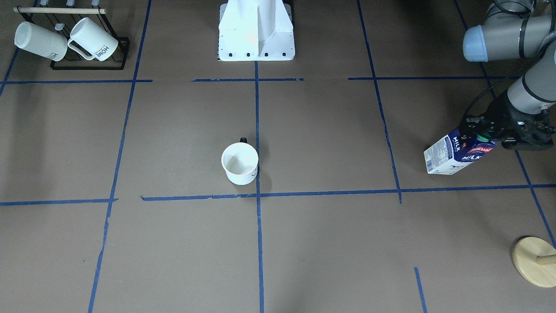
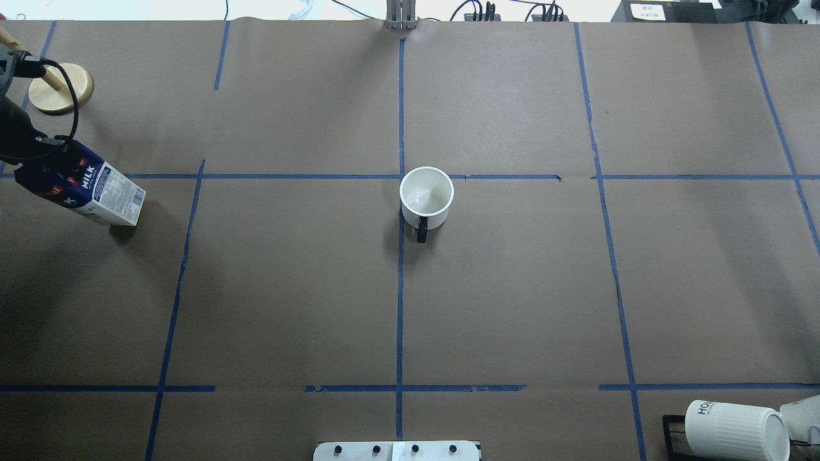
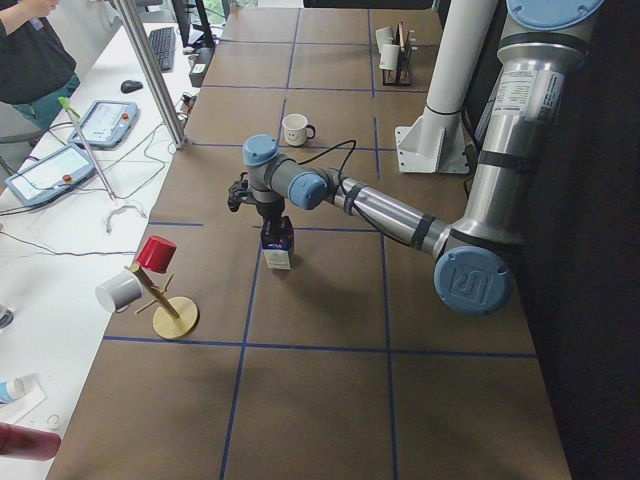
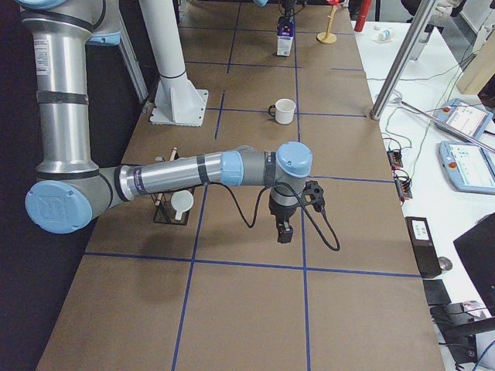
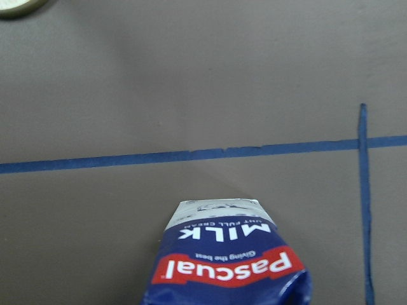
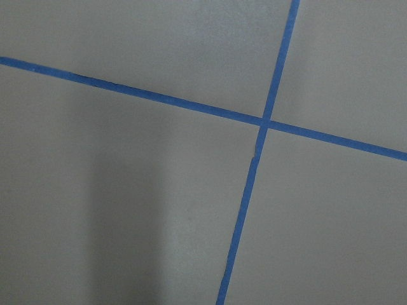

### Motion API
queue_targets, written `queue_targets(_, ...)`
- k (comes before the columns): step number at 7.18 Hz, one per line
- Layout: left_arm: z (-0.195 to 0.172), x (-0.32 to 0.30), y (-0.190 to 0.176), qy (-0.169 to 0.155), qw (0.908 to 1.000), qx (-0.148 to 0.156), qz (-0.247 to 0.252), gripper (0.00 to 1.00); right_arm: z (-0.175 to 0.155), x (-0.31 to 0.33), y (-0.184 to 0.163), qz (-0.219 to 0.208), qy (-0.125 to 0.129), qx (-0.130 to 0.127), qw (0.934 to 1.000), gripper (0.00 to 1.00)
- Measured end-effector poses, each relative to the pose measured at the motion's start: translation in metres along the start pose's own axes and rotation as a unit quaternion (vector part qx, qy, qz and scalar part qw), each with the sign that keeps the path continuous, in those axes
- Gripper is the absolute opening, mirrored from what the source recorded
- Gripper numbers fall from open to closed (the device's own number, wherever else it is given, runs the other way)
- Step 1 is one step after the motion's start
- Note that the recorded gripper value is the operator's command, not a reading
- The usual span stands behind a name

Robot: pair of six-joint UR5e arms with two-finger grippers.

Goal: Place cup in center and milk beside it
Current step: 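Carry the milk carton with the left gripper beside the mug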

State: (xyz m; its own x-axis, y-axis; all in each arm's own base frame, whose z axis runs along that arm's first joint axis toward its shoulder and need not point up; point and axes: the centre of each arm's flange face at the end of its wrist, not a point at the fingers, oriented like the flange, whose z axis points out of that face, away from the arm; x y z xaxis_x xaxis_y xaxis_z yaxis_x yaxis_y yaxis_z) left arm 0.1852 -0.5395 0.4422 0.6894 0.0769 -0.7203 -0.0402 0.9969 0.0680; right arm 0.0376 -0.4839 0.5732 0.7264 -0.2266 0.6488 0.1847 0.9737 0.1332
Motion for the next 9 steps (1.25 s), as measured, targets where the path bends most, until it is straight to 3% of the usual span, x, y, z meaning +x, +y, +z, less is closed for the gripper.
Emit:
queue_targets(3,-0.058,0.102,-0.031,0.007,0.9999,-0.001,-0.009,0.38,0.002,0.001,0.002,0.002,-0.003,-0.001,1.0,1.0)
queue_targets(5,-0.052,0.233,-0.038,0.024,0.9989,-0.014,-0.038,0.38,0.003,0.001,0.003,0.003,-0.004,-0.002,1.0,1.0)
queue_targets(9,-0.029,0.433,-0.06,0.004,0.9968,-0.012,-0.079,0.41,0.006,0.004,0.005,0.007,-0.006,-0.006,0.9999,1.0)
